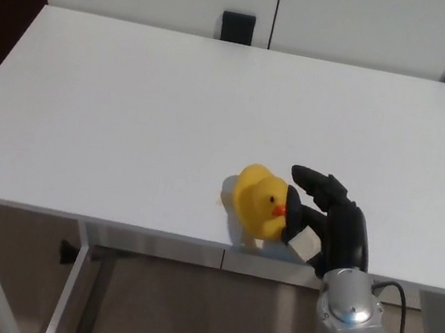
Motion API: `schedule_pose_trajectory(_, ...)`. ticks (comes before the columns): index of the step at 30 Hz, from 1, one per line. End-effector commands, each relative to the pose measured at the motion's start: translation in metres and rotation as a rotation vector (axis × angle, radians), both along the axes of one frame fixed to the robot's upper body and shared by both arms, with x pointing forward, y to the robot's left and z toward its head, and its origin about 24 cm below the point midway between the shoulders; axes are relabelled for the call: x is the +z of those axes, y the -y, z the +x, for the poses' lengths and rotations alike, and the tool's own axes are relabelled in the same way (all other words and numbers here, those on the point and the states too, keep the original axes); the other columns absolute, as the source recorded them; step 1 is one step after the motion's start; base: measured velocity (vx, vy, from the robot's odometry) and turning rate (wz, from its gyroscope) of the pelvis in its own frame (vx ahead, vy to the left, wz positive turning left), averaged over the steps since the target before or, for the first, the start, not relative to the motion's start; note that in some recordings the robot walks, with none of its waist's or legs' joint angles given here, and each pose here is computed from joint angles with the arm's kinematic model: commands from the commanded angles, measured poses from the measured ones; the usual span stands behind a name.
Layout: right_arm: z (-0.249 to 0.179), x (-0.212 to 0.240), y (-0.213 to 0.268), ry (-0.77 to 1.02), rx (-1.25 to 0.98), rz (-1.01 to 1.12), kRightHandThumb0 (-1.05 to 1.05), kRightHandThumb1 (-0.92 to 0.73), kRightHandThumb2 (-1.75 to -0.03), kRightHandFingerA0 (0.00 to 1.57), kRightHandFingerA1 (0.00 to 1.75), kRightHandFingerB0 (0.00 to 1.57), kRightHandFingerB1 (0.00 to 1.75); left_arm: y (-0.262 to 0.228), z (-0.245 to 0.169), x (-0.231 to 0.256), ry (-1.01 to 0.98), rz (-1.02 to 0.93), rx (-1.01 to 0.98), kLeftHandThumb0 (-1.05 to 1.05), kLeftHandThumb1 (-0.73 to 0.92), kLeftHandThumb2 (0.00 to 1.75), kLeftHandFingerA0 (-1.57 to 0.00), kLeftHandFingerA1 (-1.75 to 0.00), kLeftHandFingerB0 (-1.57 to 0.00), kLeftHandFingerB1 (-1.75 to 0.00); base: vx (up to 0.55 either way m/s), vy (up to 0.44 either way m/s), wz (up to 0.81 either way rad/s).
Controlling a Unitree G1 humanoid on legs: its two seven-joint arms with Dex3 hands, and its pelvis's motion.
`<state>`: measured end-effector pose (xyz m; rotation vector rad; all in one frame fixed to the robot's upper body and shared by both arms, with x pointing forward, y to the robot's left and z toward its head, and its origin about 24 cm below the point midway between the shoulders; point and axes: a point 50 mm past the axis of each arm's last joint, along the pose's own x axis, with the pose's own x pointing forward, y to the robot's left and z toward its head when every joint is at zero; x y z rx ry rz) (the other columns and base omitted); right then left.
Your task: The robot uses its right hand to push the yellow duck toy to the center of the white desk.
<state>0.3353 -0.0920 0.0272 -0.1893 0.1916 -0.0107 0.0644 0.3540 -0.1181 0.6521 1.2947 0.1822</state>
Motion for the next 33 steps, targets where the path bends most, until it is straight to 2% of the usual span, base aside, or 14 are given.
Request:
schedule_pose_trajectory(1, 0.0, 0.001, 0.014, 0.022, -0.056, -0.091, -0.79, -0.71, -1.12, 0.02, 0.41, 0.07, 0.34, -0.003, 0.001, 0.003, 0.009, 0.01, -0.04, -0.17, 0.66, 0.71, -0.86, -0.77, -0.84, -0.66, 0.0, 0.0, 0.0)
schedule_pose_trajectory(2, -0.001, 0.003, 0.019, 0.046, -0.116, -0.162, -1.05, -0.84, -1.16, 0.0, 0.07, 0.0, 0.0, -0.003, 0.0, 0.002, 0.009, 0.007, -0.037, -0.18, 0.66, 0.72, -0.87, -0.77, -0.84, -0.67, 0.0, 0.0, 0.0)
schedule_pose_trajectory(5, -0.002, 0.006, 0.024, 0.078, -0.191, -0.252, -1.05, -0.84, -1.16, 0.0, 0.07, 0.0, 0.0, -0.002, 0.0, 0.002, 0.01, 0.003, -0.031, -0.18, 0.66, 0.72, -0.87, -0.77, -0.84, -0.67, 0.0, 0.0, 0.0)
schedule_pose_trajectory(6, -0.001, 0.012, 0.029, 0.115, -0.273, -0.363, -0.9, -0.92, -0.73, 0.0, 0.0, 0.0, 0.0, -0.002, -0.001, 0.002, 0.012, 0.003, -0.028, -0.18, 0.64, 0.75, -0.88, -0.79, -0.85, -0.68, 0.0, 0.0, 0.0)
schedule_pose_trajectory(8, -0.001, 0.012, 0.029, 0.115, -0.273, -0.363, -0.9, -0.92, -0.73, 0.0, 0.0, 0.0, 0.0, -0.002, -0.001, 0.002, 0.012, 0.003, -0.028, -0.18, 0.64, 0.75, -0.88, -0.79, -0.85, -0.68, 0.0, 0.0, 0.0)
schedule_pose_trajectory(9, 0.001, 0.027, 0.041, 0.188, -0.351, -0.522, -0.95, -0.92, -0.89, 0.0, 0.0, 0.0, 0.0, -0.002, -0.002, 0.001, 0.013, -0.001, -0.025, -0.15, 0.62, 0.79, -0.89, -0.82, -0.87, -0.71, 0.0, 0.0, 0.0)
schedule_pose_trajectory(14, 0.0, 0.048, 0.056, 0.316, -0.404, -0.651, -1.03, -0.92, -0.86, 0.0, 0.0, 0.0, 0.0, -0.003, -0.002, 0.002, 0.004, 0.0, -0.024, -0.14, 0.62, 0.79, -0.89, -0.82, -0.87, -0.69, 0.0, 0.0, 0.0)
schedule_pose_trajectory(17, -0.008, 0.071, 0.075, 0.43, -0.399, -0.727, -1.05, -0.9, -1.03, 0.0, 0.0, 0.0, 0.0, -0.001, -0.001, 0.001, 0.014, -0.005, -0.023, -0.18, 0.63, 0.74, -0.88, -0.81, -0.85, -0.67, 0.0, 0.0, 0.0)
schedule_pose_trajectory(19, -0.015, 0.082, 0.082, 0.483, -0.392, -0.744, -1.05, -0.9, -1.03, 0.0, 0.0, 0.0, 0.0, -0.001, -0.001, 0.001, 0.014, -0.005, -0.018, -0.18, 0.63, 0.74, -0.88, -0.81, -0.85, -0.67, 0.0, 0.0, 0.0)
schedule_pose_trajectory(20, -0.024, 0.091, 0.091, 0.532, -0.395, -0.757, -1.05, -0.92, -0.96, 0.0, 0.0, 0.0, 0.0, -0.001, 0.0, 0.001, 0.016, -0.005, -0.013, -0.16, 0.63, 0.79, -0.9, -0.83, -0.88, -0.69, 0.0, 0.0, 0.0)
schedule_pose_trajectory(23, -0.047, 0.107, 0.117, 0.601, -0.403, -0.799, -1.0, -0.88, -1.02, 0.0, 0.0, 0.0, 0.0, -0.001, 0.001, 0.001, 0.021, -0.002, -0.01, -0.14, 0.63, 0.77, -0.87, -0.81, -0.87, -0.68, 0.0, 0.0, 0.0)
schedule_pose_trajectory(28, -0.08, 0.114, 0.165, 0.564, -0.431, -0.888, -1.02, -0.92, -0.97, 0.0, 0.0, 0.0, 0.0, -0.001, -0.001, 0.001, 0.028, 0.001, -0.001, -0.15, 0.64, 0.74, -0.86, -0.79, -0.86, -0.69, 0.0, 0.0, 0.0)
schedule_pose_trajectory(32, -0.11, 0.11, 0.219, 0.442, -0.497, -0.974, -1.0, -0.89, -0.98, 0.0, 0.0, 0.0, 0.0, -0.003, -0.002, 0.003, 0.033, -0.002, -0.011, -0.13, 0.62, 0.8, -0.87, -0.77, -0.87, -0.67, 0.0, 0.0, 0.0)
schedule_pose_trajectory(33, -0.121, 0.108, 0.237, 0.406, -0.535, -0.971, -1.0, -0.92, -0.91, 0.0, 0.0, 0.0, 0.0, -0.005, -0.003, 0.003, 0.031, -0.002, -0.008, -0.14, 0.61, 0.8, -0.86, -0.78, -0.86, -0.67, 0.0, 0.0, 0.0)
